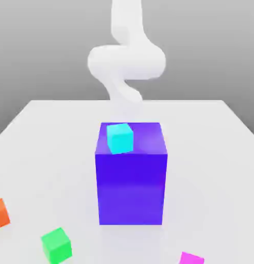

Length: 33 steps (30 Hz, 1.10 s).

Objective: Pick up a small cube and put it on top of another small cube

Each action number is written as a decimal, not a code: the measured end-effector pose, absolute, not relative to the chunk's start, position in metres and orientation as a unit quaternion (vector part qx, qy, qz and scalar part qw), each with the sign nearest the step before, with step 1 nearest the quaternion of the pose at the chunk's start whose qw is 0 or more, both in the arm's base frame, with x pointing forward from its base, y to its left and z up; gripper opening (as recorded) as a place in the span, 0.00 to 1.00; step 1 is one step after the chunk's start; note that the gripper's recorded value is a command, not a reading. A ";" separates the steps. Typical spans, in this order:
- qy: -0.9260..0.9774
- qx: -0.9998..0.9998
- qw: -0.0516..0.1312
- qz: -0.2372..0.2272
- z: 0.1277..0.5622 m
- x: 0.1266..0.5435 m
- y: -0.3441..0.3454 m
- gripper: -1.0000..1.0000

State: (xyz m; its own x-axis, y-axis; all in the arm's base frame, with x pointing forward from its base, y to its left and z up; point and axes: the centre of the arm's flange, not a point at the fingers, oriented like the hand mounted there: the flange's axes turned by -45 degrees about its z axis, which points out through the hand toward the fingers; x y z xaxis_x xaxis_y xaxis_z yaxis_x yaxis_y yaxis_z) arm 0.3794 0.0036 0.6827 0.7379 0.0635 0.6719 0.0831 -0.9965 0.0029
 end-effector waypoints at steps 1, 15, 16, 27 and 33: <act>-0.059 -0.936 0.018 -0.347 0.670 0.393 0.006 0.50; -0.304 -0.933 0.045 -0.186 0.460 0.519 0.070 0.50; -0.321 -0.930 0.044 -0.174 0.444 0.523 0.076 0.50; -0.497 -0.866 0.019 -0.050 0.259 0.536 0.124 0.50; -0.561 -0.828 0.000 -0.002 0.167 0.528 0.133 0.50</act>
